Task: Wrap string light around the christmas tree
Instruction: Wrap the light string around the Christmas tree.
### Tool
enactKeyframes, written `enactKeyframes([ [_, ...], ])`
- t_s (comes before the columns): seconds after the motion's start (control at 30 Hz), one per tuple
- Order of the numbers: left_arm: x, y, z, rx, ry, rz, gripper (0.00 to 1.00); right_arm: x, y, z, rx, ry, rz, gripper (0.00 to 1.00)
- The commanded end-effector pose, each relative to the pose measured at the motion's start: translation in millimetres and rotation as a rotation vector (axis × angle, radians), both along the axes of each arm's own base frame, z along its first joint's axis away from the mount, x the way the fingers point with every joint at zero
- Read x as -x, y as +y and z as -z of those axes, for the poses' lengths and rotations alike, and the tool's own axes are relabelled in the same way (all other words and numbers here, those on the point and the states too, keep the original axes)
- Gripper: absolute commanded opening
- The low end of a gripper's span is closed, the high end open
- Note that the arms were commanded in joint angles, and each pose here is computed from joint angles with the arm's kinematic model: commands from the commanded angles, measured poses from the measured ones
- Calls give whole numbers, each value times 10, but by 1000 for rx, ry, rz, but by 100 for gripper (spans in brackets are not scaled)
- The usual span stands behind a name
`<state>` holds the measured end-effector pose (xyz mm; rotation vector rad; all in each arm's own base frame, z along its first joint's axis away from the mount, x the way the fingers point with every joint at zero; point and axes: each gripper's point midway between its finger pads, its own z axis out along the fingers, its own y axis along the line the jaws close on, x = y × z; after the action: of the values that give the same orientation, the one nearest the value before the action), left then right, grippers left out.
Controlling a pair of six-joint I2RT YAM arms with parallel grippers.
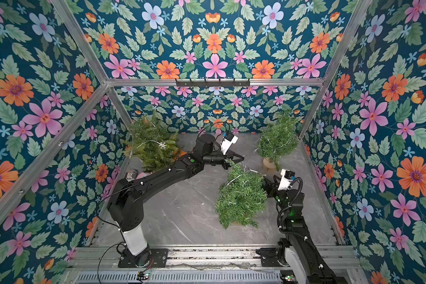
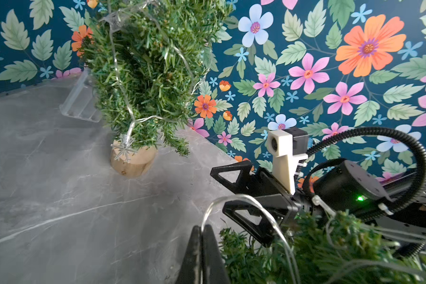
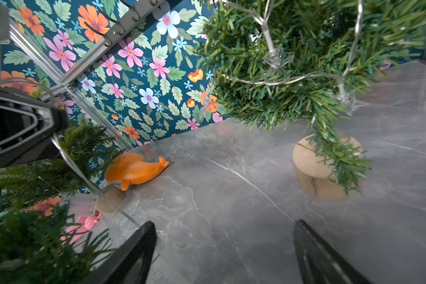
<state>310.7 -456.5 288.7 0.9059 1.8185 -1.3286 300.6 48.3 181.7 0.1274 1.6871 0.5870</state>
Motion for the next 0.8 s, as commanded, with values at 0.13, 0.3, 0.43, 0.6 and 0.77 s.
enactKeyframes([
  [0.13, 44, -82, -122, 48, 10, 42, 0, 6, 194, -97, 39, -93, -107, 88],
  [0.3, 36, -139, -181, 67, 24, 56, 0, -21, 431, -32, 88, -109, -206, 90],
  [0.43, 42, -170, -218, 77, 34, 68, 0, -76, 477, -23, 91, -120, -235, 91],
  [0.6, 82, -210, -294, 94, 46, 95, 0, -107, 550, -55, 86, -131, -273, 100],
  [0.77, 107, -244, -310, 104, 56, 109, 0, -187, 553, -217, 98, -182, -267, 100],
])
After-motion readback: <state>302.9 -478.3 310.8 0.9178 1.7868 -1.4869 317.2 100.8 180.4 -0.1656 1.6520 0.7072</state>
